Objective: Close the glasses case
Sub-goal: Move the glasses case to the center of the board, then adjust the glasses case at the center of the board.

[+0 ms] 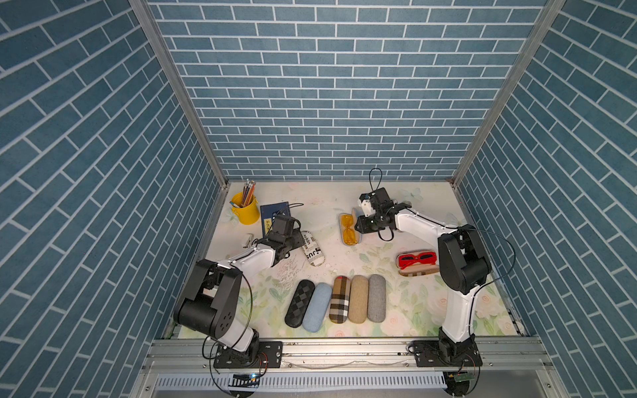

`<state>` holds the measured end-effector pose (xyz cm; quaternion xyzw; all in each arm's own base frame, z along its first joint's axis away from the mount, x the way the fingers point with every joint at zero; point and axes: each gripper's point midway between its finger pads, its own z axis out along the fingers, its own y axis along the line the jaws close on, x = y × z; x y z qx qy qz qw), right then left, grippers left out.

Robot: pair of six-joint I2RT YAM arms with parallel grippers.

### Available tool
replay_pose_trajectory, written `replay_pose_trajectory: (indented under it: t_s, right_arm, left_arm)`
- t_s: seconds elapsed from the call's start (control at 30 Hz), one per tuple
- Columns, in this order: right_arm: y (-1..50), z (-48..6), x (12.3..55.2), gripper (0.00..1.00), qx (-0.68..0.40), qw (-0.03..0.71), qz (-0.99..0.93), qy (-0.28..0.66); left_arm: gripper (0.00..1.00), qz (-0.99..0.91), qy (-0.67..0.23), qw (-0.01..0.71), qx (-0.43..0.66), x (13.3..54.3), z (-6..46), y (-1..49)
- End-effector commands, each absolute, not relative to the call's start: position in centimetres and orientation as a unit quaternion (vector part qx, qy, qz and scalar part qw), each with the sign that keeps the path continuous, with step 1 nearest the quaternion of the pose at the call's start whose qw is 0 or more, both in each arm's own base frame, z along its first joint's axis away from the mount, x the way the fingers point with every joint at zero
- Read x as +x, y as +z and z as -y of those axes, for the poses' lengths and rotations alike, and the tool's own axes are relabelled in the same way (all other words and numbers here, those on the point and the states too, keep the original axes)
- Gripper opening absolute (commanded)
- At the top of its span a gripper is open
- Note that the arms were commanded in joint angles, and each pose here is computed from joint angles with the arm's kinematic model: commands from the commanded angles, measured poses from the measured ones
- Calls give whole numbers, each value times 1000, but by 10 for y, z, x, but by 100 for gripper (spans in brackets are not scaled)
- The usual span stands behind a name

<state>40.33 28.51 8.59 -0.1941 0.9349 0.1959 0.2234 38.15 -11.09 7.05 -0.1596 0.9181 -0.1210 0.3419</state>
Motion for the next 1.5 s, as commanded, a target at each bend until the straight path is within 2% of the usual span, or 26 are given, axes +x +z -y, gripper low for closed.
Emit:
replay_pose_trajectory:
  t_s: [0.0, 0.3, 0.9, 1.47]
  right_arm:
    - [101, -287, 388, 30, -225, 226, -930, 184]
    - [103, -306, 365, 30, -247, 222, -923, 194]
    - [110, -321, 346, 29, -250, 226, -914, 227]
    - [114, -340, 323, 29, -275, 223, -898, 261]
  left_arm:
    - [52, -927, -71, 325, -173, 372, 92, 53]
    - [42, -935, -36, 307, -174, 378, 86, 24]
    - [41, -943, -72, 305, -117, 411, 139, 12]
    - [42, -936, -96, 304, -149, 388, 139, 13]
